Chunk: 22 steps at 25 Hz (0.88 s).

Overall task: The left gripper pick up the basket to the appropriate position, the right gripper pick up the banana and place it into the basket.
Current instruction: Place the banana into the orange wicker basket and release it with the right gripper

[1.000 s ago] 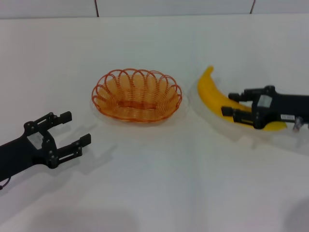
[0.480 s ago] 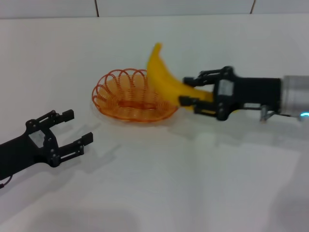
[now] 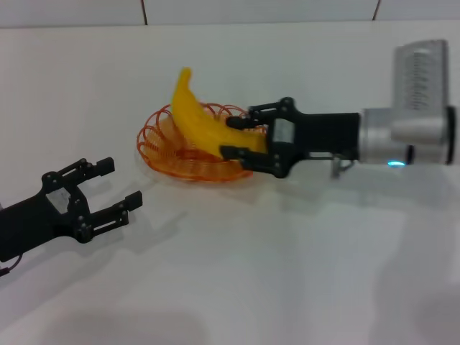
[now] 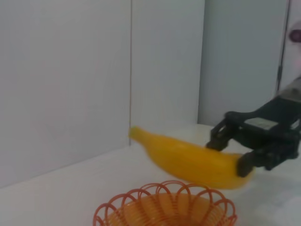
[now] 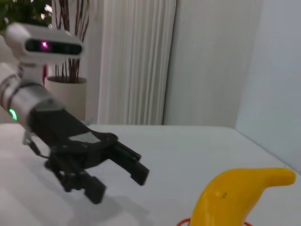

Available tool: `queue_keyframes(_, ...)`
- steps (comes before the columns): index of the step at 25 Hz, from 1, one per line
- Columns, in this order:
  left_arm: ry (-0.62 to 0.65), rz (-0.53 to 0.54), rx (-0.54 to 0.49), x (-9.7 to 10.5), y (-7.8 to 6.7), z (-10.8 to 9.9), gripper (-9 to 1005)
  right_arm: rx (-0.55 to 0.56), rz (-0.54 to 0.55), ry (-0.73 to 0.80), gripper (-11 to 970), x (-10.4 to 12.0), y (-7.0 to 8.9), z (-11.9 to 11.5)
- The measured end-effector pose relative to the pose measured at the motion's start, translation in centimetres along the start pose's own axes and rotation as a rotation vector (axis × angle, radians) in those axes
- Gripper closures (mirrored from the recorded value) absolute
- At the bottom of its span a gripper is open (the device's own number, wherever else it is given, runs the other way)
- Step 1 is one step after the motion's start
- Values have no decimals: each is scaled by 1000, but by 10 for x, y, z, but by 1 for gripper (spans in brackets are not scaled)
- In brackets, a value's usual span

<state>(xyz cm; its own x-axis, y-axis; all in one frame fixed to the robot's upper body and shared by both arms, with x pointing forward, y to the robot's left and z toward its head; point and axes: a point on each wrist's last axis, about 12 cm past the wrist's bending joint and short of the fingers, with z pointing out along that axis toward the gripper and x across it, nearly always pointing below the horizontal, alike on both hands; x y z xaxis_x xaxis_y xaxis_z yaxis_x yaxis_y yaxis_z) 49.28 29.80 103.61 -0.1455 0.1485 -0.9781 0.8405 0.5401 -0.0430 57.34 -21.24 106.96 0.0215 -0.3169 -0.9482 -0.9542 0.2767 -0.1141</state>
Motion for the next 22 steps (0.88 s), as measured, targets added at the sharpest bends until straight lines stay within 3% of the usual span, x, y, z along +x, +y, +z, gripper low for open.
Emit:
queue_keyframes(4, -2, 5, 4, -2, 1, 2, 194, 21, 6, 37, 451, 0, -4, 11)
queue_keyframes(20, -4, -2, 10, -1, 0, 5, 194, 60, 38, 51, 417, 4, -6, 14)
queue_keyframes(22, -3, -1, 9, -1, 0, 5, 194, 62, 40, 48, 374, 4, -6, 14)
